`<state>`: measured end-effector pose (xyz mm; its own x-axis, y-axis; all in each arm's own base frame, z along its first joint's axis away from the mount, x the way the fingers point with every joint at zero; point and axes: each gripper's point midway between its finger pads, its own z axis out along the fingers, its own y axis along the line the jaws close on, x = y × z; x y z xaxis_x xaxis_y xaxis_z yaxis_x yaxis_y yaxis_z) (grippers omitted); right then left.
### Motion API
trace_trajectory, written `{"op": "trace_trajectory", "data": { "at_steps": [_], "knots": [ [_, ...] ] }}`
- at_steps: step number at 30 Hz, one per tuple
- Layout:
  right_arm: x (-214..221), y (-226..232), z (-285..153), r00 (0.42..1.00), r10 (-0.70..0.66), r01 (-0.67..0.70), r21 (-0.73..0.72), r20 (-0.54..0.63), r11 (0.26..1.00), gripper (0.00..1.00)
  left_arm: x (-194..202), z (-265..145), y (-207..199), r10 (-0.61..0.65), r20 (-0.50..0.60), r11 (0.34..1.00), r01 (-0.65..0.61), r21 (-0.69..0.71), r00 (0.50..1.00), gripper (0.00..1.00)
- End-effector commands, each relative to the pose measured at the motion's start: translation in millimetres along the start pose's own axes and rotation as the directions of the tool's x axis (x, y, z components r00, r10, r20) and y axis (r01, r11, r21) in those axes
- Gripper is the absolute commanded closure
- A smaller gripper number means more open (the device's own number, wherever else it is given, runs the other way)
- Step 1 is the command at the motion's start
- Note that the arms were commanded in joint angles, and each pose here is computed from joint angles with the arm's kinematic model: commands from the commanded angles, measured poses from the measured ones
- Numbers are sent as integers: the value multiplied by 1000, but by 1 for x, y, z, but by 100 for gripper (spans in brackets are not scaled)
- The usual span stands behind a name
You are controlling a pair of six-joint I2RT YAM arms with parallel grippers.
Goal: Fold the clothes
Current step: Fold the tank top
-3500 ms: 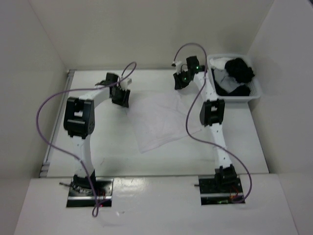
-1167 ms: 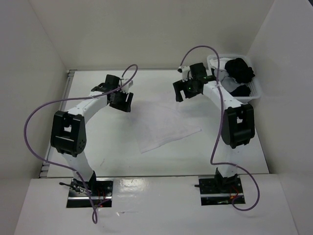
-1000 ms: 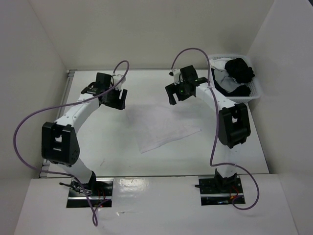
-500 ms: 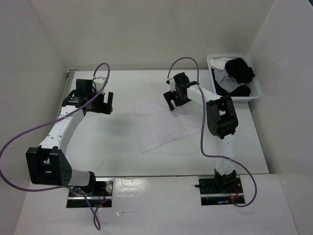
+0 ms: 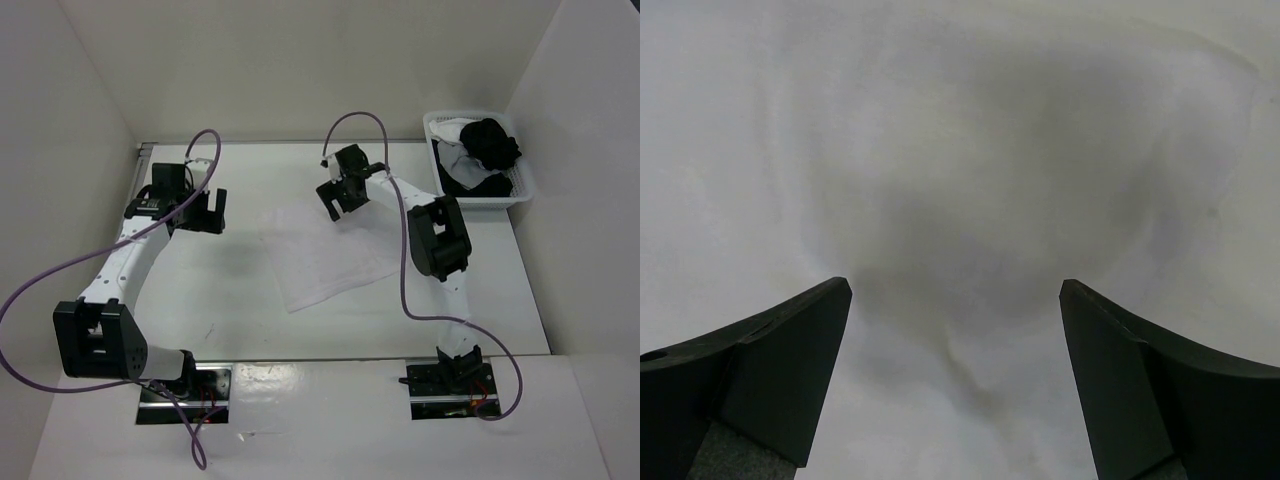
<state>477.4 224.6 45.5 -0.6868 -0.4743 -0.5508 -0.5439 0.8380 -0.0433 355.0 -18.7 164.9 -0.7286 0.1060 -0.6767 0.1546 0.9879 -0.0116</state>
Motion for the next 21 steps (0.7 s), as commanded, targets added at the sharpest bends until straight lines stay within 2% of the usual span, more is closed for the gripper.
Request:
{"op": "trace_trajectory", "data": {
  "at_steps": [1,6,10,12,16,21],
  "knots": [
    [7,7,17,999,10,-10,-2,-34,1000,6,-6,-4,4,3,37,1000,-2,-16,999,0],
    [23,17,2,998,30,-30,5,-59,1000,6,-7,-4,2,3,38,1000,-2,-7,999,0],
    [58,27,-14,990,67,-66,11,-123,998,6,-7,-4,0,3,39,1000,-3,2,999,0],
    [60,39,-25,991,49,-48,15,-121,999,6,-7,-4,-2,3,40,1000,-3,13,999,0],
    [95,62,-34,981,19,-17,9,-195,1000,6,-7,-4,-2,3,40,1000,-3,13,999,0],
    [106,76,-52,981,-25,28,13,-193,1000,6,-5,-5,-1,12,40,1000,-12,13,999,0]
  ]
}}
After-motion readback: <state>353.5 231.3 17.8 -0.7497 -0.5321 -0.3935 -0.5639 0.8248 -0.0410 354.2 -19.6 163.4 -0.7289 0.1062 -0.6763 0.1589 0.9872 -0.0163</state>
